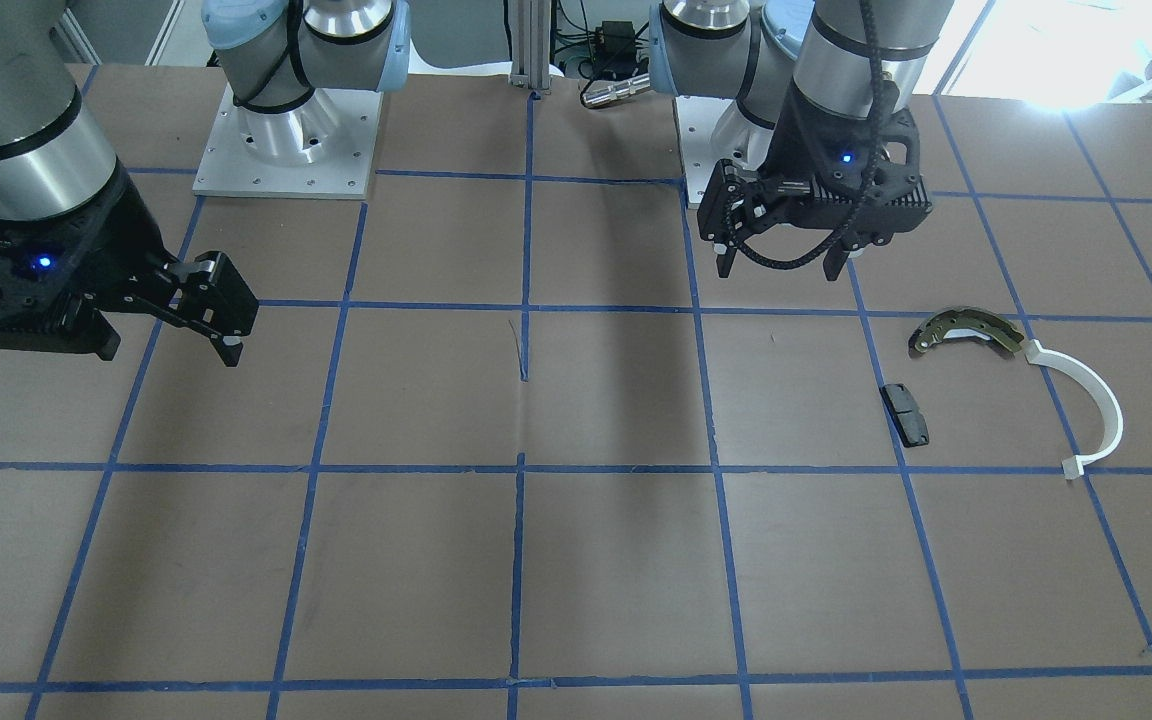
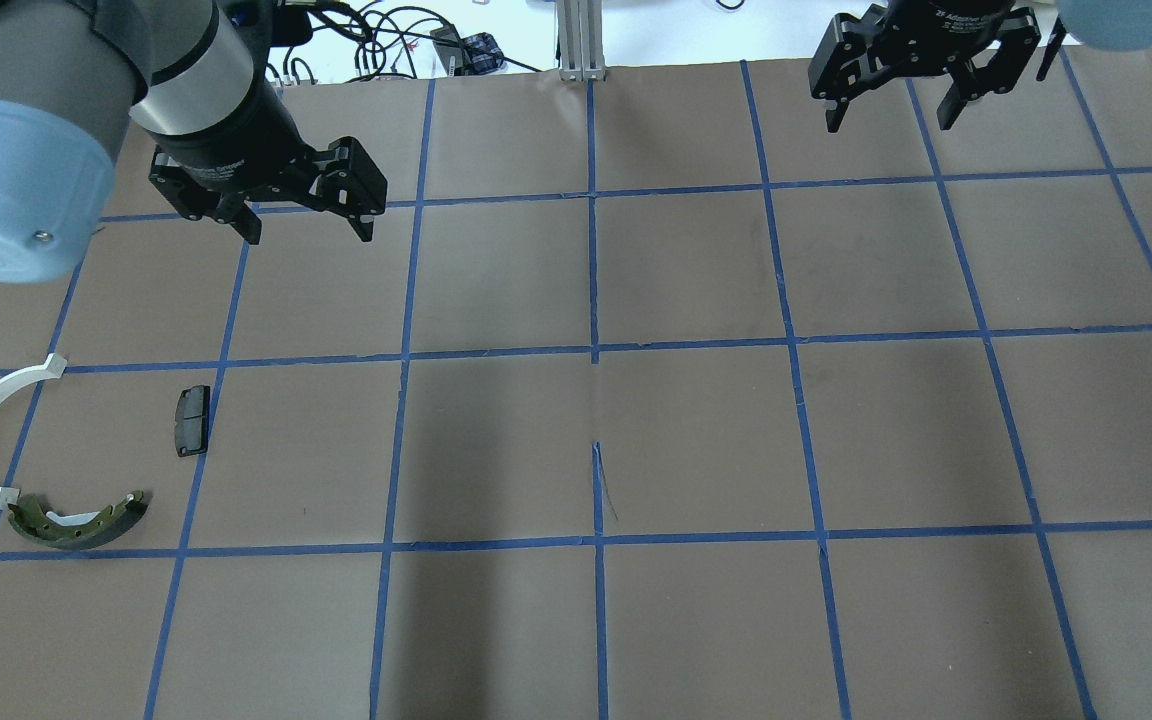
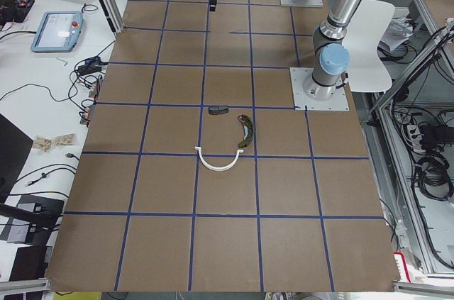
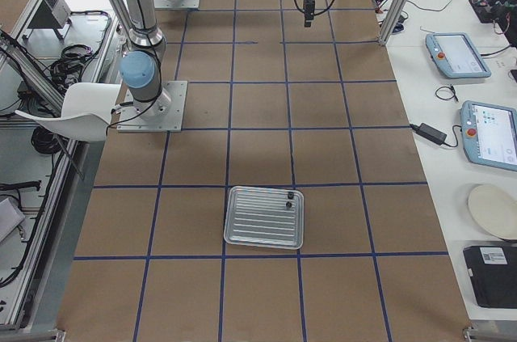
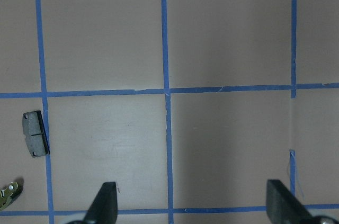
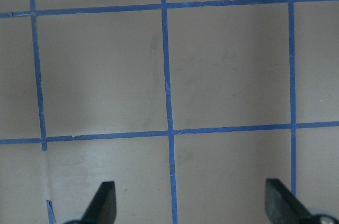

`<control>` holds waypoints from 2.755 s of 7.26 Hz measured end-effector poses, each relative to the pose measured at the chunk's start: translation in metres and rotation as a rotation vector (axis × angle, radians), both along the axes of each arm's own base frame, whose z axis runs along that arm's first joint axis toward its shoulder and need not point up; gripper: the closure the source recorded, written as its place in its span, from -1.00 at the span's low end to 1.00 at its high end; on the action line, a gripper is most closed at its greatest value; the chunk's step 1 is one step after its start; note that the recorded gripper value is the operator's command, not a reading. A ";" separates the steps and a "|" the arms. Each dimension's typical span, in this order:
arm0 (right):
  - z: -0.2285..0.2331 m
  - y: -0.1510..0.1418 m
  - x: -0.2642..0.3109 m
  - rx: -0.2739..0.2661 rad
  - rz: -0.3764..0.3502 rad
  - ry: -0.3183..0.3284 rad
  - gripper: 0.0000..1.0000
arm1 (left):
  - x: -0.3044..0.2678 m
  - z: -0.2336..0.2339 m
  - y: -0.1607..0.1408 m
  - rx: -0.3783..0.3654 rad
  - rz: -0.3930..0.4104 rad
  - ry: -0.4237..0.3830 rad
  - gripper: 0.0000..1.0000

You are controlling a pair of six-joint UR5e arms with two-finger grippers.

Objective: Place bearing gear from tray to pile

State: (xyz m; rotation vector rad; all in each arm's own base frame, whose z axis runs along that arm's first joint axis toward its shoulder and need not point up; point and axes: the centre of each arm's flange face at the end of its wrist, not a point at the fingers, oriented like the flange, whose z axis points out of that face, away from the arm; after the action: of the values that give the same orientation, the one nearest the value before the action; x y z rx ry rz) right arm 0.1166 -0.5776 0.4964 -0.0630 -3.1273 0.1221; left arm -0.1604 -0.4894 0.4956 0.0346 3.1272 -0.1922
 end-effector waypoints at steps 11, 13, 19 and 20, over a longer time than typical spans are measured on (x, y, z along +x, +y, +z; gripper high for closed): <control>0.012 0.008 -0.184 0.111 0.144 0.034 -1.00 | 0.000 -0.002 -0.001 -0.015 -0.002 0.000 -1.00; -0.007 0.028 -0.330 0.141 0.281 0.031 -1.00 | 0.000 -0.003 -0.001 -0.014 -0.002 0.000 -1.00; -0.210 0.054 -0.587 0.132 0.724 0.017 -1.00 | -0.001 -0.003 -0.001 -0.014 -0.001 0.000 -1.00; -0.239 0.058 -0.584 0.137 0.712 -0.011 -0.98 | -0.001 -0.003 -0.001 -0.014 -0.001 0.000 -1.00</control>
State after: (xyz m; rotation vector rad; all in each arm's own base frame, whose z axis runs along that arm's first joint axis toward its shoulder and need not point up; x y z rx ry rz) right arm -0.4669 -0.5192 0.2577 1.0423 -2.9881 -0.0907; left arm -0.1613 -0.4906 0.4925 0.0354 3.1262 -0.2134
